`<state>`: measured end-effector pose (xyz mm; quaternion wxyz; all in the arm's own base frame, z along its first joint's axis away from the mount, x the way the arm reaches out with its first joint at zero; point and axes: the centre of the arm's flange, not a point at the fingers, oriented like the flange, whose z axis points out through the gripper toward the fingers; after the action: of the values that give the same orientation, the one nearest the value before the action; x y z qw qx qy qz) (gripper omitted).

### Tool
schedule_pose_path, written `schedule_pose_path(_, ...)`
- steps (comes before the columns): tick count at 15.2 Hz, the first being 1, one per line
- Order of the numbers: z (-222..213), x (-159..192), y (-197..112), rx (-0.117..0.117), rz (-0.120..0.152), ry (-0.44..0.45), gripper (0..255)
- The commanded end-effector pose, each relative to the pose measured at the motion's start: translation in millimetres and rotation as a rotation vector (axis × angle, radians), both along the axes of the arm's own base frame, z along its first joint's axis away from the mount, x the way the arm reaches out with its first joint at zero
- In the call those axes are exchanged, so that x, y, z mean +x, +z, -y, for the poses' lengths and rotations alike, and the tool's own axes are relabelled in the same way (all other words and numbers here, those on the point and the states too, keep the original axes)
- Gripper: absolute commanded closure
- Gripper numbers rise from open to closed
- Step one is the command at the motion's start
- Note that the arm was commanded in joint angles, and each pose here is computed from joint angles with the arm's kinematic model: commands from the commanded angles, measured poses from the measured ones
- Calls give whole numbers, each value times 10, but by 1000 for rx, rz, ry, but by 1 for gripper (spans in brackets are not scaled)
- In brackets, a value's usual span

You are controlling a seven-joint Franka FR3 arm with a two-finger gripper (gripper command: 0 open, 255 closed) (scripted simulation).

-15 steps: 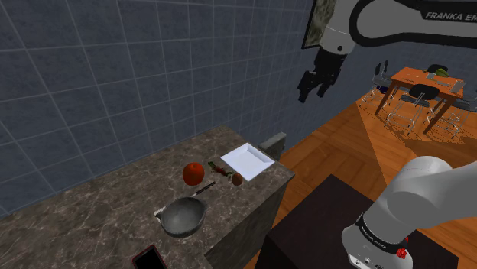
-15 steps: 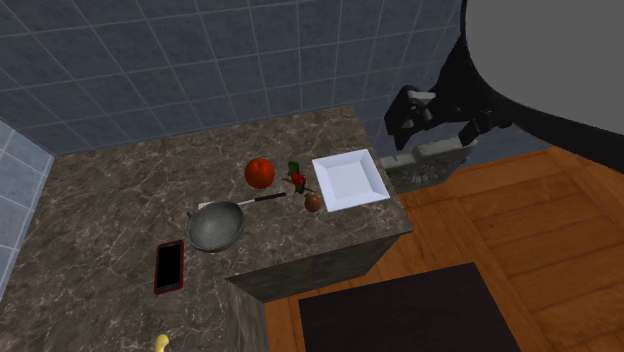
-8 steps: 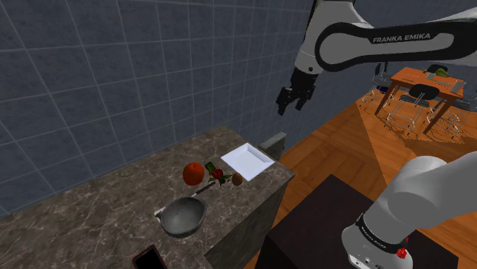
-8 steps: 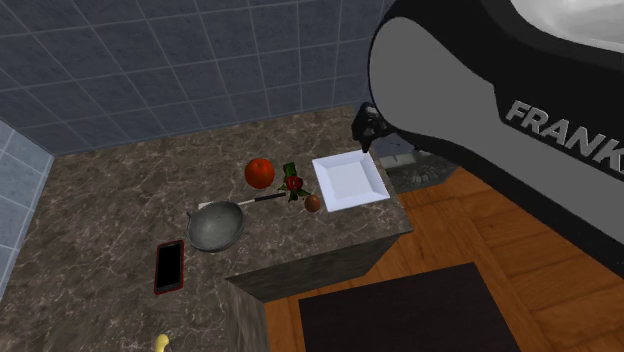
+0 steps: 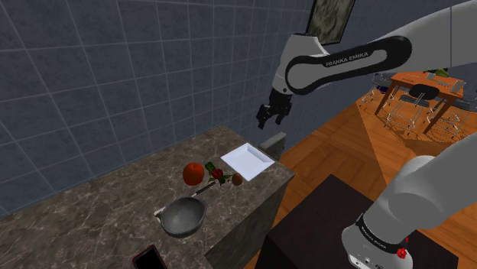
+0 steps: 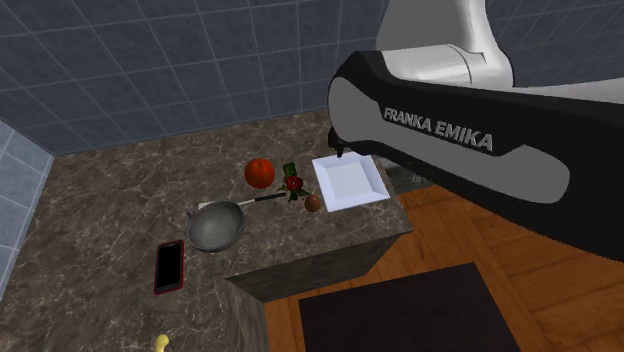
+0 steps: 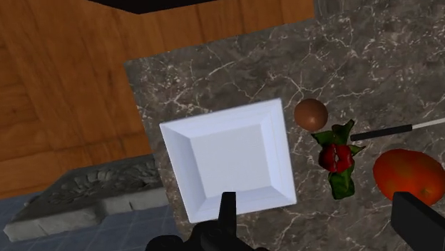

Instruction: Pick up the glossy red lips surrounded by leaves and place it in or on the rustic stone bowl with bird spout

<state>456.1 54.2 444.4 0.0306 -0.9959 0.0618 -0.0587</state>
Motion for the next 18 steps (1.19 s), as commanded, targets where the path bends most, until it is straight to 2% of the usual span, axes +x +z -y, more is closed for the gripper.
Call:
schedule_pose_path(1, -29, 157, -238, 13, -1, 1, 0)
schedule_pose_path(18, -544, 1393, -2020, 125, -21, 18, 0)
